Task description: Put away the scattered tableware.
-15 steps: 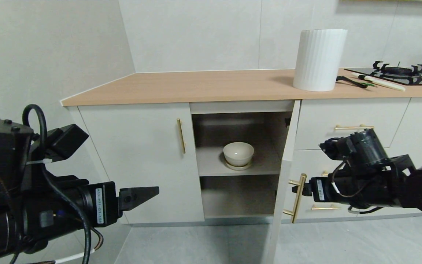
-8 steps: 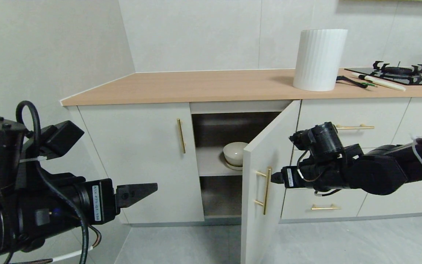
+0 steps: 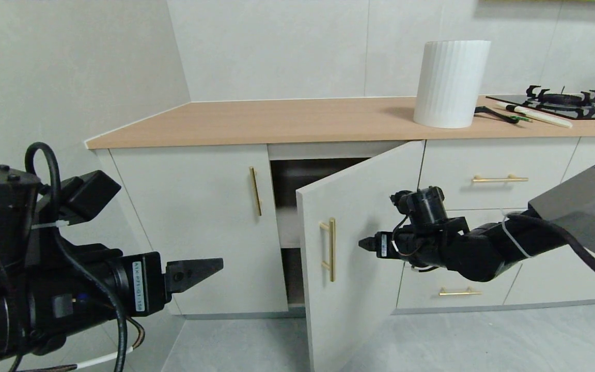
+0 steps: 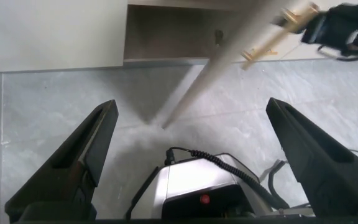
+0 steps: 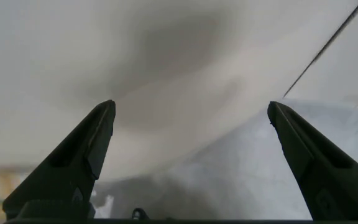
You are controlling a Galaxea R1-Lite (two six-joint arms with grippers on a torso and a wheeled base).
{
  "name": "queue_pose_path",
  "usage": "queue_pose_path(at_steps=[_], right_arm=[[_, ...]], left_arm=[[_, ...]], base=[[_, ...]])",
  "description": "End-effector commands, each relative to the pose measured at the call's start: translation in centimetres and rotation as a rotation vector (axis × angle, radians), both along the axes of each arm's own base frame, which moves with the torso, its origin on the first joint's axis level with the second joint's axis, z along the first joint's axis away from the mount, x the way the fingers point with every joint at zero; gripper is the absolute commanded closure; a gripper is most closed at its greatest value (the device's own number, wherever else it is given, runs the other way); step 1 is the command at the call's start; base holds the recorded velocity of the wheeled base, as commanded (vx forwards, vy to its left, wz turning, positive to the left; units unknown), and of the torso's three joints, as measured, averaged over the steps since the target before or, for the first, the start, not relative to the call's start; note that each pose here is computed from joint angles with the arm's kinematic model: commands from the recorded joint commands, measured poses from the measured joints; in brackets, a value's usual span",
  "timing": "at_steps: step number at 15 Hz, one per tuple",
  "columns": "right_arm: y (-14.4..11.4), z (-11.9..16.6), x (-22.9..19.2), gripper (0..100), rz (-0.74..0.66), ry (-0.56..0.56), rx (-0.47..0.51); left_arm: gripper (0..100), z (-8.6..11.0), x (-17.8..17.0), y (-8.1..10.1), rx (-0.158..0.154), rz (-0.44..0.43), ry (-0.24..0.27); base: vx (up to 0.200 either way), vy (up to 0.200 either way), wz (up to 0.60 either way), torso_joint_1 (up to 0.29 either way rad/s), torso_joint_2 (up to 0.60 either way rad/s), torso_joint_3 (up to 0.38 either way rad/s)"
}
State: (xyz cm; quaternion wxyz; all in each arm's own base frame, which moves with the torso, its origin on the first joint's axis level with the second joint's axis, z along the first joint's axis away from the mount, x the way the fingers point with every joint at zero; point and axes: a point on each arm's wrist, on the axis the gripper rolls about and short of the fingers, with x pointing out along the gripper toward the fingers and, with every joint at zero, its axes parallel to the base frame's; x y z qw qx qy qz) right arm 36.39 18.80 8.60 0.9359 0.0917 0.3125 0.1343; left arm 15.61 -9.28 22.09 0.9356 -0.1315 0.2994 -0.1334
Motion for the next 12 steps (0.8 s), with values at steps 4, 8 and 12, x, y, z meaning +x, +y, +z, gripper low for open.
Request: queue_pose_path(at_steps=[4, 8, 12], right_arm=[[0.7, -1.7, 1.2, 0, -0.032, 0.029, 0.030], [1.0, -1.7, 1.8, 0, -0.062, 0.034, 0.078], [1.4, -0.9, 2.6, 0, -0.114, 0.027, 0.173]], left_arm=[[0, 0.2, 0.1, -0.1, -0.001, -0.001, -0.003], [0, 0.2, 0.0, 0.0, 0.000, -0.002, -0.003], [0, 0.0, 0.1, -0.1, 0.004, -0.002, 0.003]], base=[[0.000, 0.000, 0.00, 0.000, 0.00, 0.000], [0.150, 0.000, 0.00, 0.003, 0.00, -0.004], [0.150, 0.000, 0.00, 0.003, 0.00, 0.007]])
